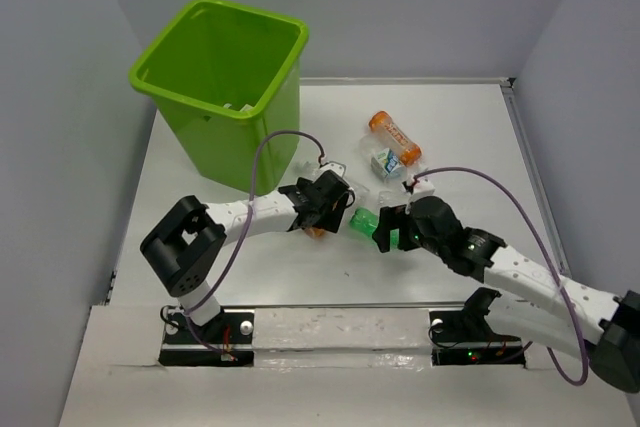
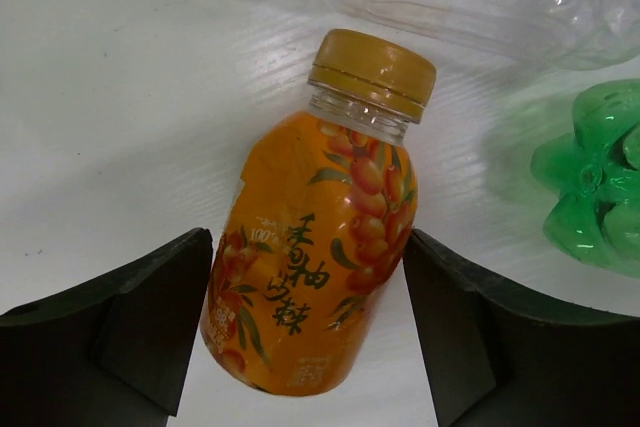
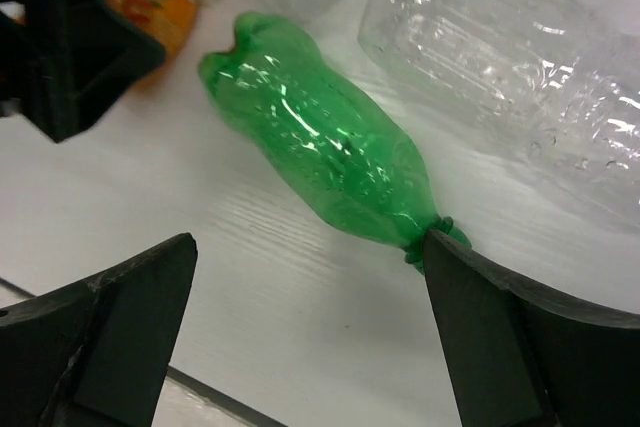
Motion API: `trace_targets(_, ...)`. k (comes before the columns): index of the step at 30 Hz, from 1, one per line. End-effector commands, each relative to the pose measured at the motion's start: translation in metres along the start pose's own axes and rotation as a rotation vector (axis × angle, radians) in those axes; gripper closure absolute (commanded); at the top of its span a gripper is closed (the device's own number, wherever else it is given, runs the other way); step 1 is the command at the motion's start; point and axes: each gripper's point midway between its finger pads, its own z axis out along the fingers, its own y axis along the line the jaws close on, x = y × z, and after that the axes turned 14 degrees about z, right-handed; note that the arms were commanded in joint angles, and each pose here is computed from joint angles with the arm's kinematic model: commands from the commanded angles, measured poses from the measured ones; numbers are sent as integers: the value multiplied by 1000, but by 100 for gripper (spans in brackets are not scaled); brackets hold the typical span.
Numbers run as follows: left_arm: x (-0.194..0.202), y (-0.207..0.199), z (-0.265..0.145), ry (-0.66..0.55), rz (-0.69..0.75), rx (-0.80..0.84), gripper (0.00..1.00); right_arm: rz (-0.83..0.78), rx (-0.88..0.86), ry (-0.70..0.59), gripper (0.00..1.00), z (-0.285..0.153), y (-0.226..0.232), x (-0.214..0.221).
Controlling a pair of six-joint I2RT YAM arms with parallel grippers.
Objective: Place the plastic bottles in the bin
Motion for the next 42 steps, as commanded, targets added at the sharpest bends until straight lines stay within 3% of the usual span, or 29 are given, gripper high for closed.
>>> trace_targets(1, 0, -3, -10, -2, -7, 33, 18, -55, 52, 11, 0, 17, 6, -12)
trace_targets(9, 10, -5, -30, -33, -47, 93, 50, -122, 163, 50, 0, 49, 0, -14)
trace_targets(12, -6, -6, -57, -118, -82, 154, 59, -148, 159, 75, 0, 57, 4, -12)
trace_targets(19, -66, 5, -147, -385, -162, 269, 59, -165, 150, 177, 0, 76, 8, 7)
trace_targets(24, -125, 34, -233, -630, -221, 272, 59, -135, 135, 237, 11, 80, 3, 30)
trace_targets(27, -163, 61, -284, -810, -264, 231, 59, -116, 139, 253, 20, 78, -3, 39)
trace_targets(29, -187, 83, -314, -905, -287, 176, 59, -103, 133, 253, 32, 74, -4, 42)
trace_targets(31, -209, 111, -340, -966, -315, 85, 58, -87, 104, 239, 47, 67, 3, 40)
trace_targets(33, -221, 147, -347, -999, -368, -20, 58, -78, 76, 235, 56, 60, 7, 41)
trace_targets(38, -246, 235, -349, -1058, -513, -240, 60, -60, 21, 192, 59, 33, 28, 42)
trace_targets(42, -255, 284, -320, -1014, -582, -327, 59, -46, -75, 139, 59, 5, 58, 27)
